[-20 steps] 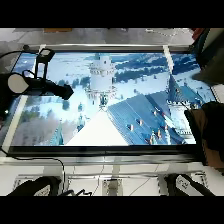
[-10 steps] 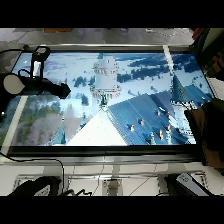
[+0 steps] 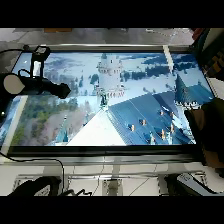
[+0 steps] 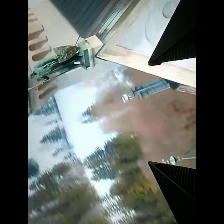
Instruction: Fold the clothes and pants, and hang the long-sleeved shirts on hangers.
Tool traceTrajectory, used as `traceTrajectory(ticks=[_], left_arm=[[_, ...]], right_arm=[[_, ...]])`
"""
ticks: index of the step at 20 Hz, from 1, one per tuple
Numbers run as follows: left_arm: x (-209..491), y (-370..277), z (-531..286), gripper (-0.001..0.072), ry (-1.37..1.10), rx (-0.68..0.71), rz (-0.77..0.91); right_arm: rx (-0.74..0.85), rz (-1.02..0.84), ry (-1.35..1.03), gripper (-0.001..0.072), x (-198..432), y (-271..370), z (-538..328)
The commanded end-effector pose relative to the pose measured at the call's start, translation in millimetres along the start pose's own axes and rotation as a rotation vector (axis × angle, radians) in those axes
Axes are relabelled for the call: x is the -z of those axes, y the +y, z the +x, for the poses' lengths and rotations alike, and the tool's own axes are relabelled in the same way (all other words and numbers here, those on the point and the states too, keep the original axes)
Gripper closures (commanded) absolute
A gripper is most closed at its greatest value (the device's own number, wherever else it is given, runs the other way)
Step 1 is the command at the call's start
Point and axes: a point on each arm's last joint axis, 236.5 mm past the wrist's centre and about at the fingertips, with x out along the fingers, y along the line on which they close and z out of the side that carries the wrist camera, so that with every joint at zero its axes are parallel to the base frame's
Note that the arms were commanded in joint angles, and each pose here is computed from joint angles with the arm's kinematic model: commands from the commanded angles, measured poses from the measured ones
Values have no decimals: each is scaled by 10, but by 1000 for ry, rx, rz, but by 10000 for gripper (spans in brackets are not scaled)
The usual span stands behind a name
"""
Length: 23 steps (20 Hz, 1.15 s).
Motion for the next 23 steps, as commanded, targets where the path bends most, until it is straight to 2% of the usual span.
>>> traceTrajectory(ticks=[1, 3, 4, 8, 12, 17, 23], left_arm=[[-3, 2, -1, 20, -1, 0, 0], [-3, 2, -1, 20, -1, 0, 0], [-3, 2, -1, 20, -1, 0, 0], [-3, 2, -1, 20, -1, 0, -1], [-3, 2, -1, 20, -1, 0, 0], [-3, 2, -1, 20, -1, 0, 0], [-3, 2, -1, 20, -1, 0, 0]], right_arm=[[-177, -160, 34, 296, 115, 673, 68], [-245, -346, 23, 529, 294, 1188, 45], [-284, -470, 33, 619, 485, 1483, 25], [-409, -989, 36, 675, 1429, 2425, -105], [-423, -1275, -133, 676, 1960, 2949, -273], [-305, -1341, -271, 675, 1795, 2987, -288], [-366, -1325, -234, 675, 1898, 3023, -306]])
